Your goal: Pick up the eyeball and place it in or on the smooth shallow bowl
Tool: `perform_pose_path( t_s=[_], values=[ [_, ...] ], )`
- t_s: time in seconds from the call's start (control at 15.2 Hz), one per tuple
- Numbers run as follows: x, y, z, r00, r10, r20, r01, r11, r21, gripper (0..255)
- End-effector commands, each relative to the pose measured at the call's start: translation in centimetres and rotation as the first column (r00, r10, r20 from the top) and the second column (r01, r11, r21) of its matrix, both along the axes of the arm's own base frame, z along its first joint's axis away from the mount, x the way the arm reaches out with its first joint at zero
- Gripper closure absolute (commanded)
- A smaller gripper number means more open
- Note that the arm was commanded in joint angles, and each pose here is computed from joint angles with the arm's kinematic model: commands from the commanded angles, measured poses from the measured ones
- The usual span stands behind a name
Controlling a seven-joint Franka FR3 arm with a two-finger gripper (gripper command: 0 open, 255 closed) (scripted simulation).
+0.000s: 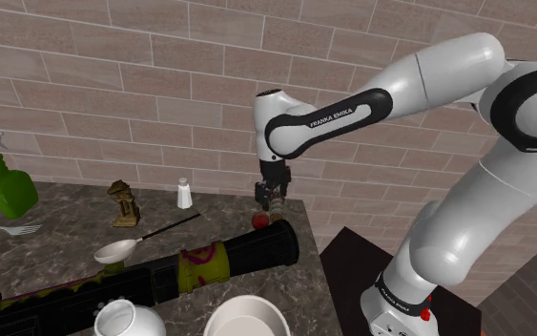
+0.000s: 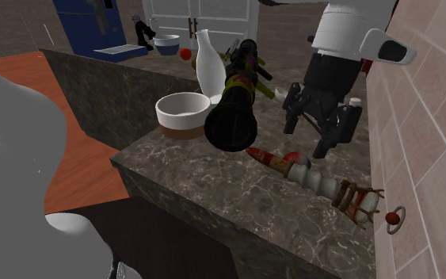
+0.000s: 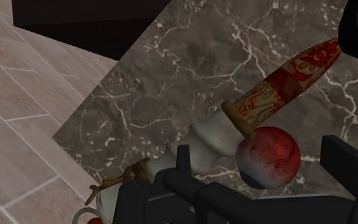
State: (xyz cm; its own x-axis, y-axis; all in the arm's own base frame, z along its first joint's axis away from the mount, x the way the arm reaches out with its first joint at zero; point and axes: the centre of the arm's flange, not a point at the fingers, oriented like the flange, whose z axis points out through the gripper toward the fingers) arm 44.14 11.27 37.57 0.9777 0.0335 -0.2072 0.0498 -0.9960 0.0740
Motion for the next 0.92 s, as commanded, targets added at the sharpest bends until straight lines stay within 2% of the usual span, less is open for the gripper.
perform_pose_path(
  t_s=[0.0,0.2,0.66,0.86],
  values=[
    [1.3,1.3,-1.9,1.000,-0.005,-0.005,0.005,1.000,-0.011,0],
    [3.4,2.9,-4.6,1.000,-0.012,-0.012,0.012,1.000,-0.028,0],
    [2.6,2.6,-8.1,1.000,-0.012,-0.012,0.012,1.000,-0.028,0],
    [2.6,2.5,-8.4,1.000,-0.012,-0.012,0.012,1.000,-0.028,0]
  ],
)
